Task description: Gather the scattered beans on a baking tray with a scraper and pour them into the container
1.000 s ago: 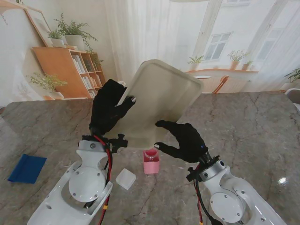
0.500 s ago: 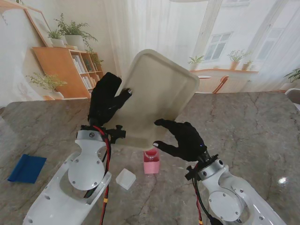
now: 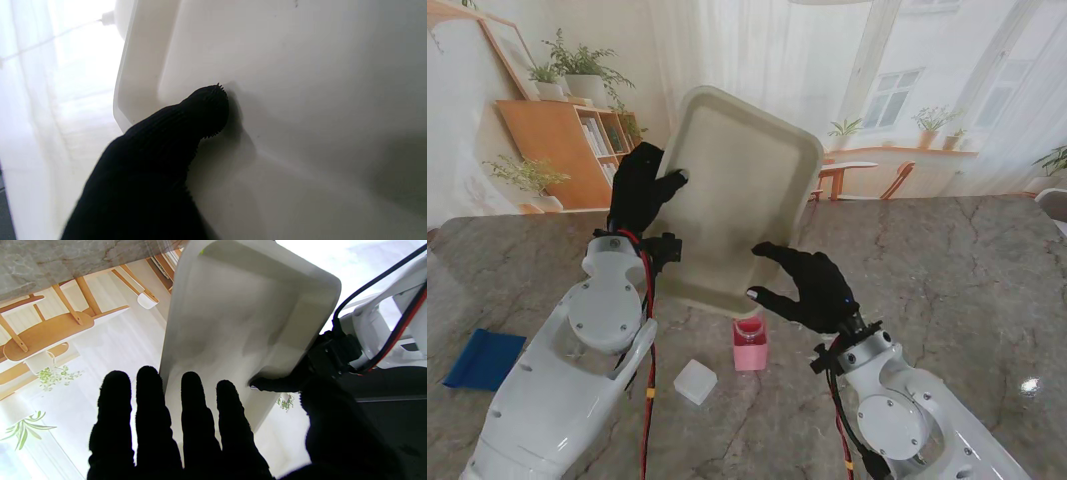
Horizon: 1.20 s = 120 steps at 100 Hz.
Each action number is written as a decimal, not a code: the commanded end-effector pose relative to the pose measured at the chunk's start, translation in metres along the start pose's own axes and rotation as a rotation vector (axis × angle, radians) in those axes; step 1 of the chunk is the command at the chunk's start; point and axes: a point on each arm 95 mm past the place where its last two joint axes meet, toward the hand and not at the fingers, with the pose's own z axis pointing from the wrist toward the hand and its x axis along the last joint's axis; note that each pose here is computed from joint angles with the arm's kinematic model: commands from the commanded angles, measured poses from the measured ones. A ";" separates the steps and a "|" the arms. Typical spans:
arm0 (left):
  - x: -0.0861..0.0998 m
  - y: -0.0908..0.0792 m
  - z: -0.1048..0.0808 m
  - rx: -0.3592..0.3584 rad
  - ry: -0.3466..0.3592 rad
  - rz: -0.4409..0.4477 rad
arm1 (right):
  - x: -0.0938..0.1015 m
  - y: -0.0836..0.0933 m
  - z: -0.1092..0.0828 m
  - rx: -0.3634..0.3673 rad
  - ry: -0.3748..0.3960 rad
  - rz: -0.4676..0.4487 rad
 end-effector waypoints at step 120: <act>-0.117 -0.096 0.077 0.244 -0.511 0.134 | -0.050 0.010 -0.007 0.054 -0.231 -0.037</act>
